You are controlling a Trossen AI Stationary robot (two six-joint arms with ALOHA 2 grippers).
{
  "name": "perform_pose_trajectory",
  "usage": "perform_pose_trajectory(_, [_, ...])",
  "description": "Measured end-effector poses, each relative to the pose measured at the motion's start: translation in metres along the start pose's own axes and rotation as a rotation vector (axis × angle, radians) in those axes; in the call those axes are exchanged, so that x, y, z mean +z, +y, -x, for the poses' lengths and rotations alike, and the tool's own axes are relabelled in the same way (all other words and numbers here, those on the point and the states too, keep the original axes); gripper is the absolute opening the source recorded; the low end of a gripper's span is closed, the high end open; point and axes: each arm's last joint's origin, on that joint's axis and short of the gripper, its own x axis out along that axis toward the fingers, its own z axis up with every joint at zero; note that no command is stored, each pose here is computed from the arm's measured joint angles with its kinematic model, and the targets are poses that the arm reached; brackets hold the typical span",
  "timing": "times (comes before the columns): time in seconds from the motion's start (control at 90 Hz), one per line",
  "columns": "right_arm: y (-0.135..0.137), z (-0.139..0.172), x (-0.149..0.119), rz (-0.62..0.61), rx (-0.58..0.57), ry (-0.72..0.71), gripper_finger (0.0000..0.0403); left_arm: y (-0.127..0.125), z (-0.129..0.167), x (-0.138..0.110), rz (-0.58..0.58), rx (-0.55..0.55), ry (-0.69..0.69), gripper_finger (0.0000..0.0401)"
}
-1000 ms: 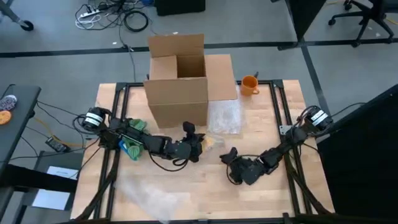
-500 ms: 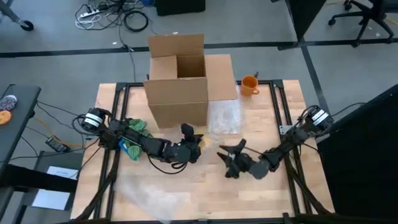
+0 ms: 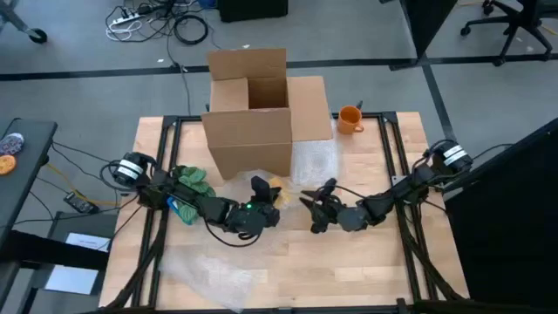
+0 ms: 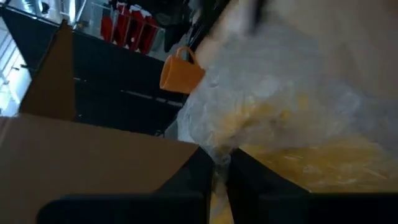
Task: Wrap mug
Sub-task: Wrap the yellow mug with the bubble wrap
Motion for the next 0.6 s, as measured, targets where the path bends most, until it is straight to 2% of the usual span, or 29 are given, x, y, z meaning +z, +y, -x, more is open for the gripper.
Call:
perform_pose_trajectory(0.111, [0.009, -0.003, -0.003, -0.052, 0.117, -0.034, 0.0074, 0.000, 0.000, 0.000, -0.008, -0.001, -0.001, 0.0016])
perform_pose_trajectory(0.3, [0.020, -0.017, -0.016, -0.081, 0.184, -0.011, 0.0072, 0.001, -0.001, 0.000, 0.019, 0.002, -0.002, 0.0016])
perform_pose_trajectory(0.422, [0.028, -0.029, -0.022, -0.085, 0.202, 0.003, 0.0072, 0.000, -0.001, 0.000, 0.052, -0.012, -0.013, 0.0016])
perform_pose_trajectory(0.6, [0.035, -0.044, -0.016, -0.091, 0.194, -0.006, 0.0072, -0.001, -0.001, 0.001, 0.084, -0.058, -0.046, 0.0019])
